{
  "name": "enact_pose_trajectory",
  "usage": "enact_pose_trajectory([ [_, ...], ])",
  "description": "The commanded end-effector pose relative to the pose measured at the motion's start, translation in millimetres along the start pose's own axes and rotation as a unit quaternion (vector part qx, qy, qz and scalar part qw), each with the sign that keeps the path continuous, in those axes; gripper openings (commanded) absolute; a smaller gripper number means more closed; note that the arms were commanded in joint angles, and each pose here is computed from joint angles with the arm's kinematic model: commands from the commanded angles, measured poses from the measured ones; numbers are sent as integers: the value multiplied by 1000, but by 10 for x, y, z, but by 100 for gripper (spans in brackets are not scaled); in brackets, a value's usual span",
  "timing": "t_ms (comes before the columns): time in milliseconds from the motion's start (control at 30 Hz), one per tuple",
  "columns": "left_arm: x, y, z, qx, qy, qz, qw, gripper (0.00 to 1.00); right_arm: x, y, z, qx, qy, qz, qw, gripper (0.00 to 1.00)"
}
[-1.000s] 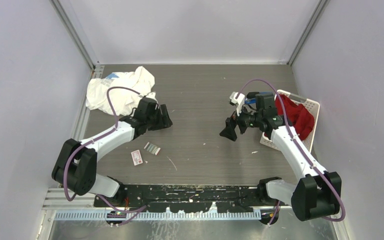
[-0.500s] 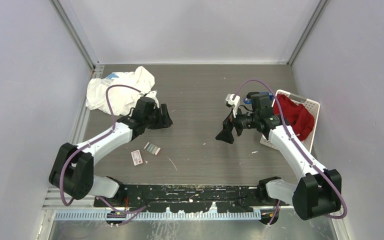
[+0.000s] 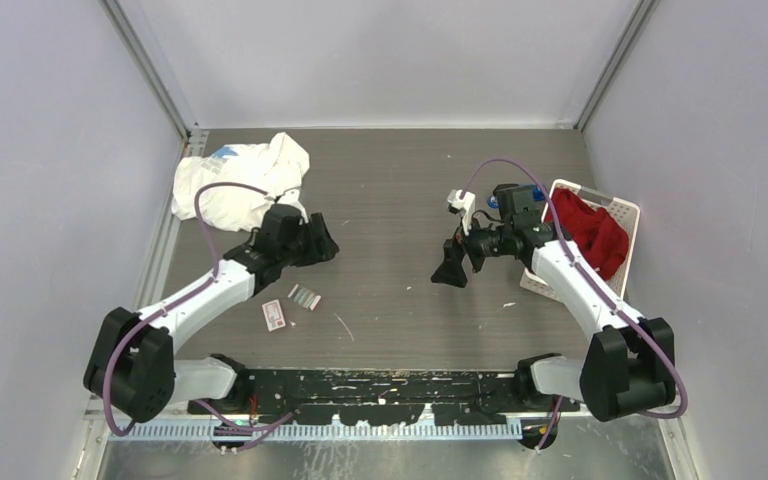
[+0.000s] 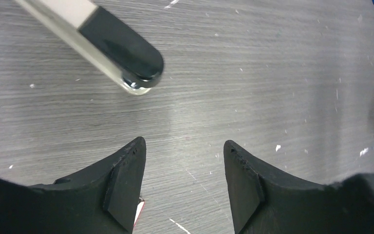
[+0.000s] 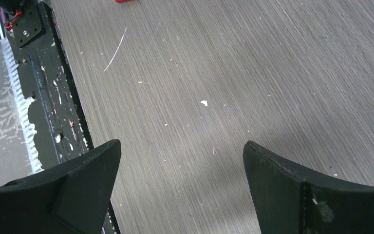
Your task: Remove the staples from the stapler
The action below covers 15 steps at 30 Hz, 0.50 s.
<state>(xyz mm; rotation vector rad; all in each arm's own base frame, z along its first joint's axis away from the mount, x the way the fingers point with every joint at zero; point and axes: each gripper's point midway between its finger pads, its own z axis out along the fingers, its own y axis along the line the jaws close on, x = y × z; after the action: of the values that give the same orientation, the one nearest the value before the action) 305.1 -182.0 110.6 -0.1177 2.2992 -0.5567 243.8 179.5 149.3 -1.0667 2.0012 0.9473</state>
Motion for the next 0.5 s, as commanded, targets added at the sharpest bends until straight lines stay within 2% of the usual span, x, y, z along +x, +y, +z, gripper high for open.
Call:
enact_pose_trajectory([
  [0,-390,73,-25,-55,-67,-61,994,62,-156,-30,-18,-5,-9,-28,1000,100],
  [167,-497,381,59,-152,-101,-110,977,68,-117,-79,-5,-1,-3,-22,1000,100],
  [267,-625,413,119,-184,-109,-118,970,73,-107,-87,1,-2,-1,-18,1000,100],
  [467,-573,431,471,-215,-68,-114,968,74,-74,-109,17,-1,5,-14,1000,100],
])
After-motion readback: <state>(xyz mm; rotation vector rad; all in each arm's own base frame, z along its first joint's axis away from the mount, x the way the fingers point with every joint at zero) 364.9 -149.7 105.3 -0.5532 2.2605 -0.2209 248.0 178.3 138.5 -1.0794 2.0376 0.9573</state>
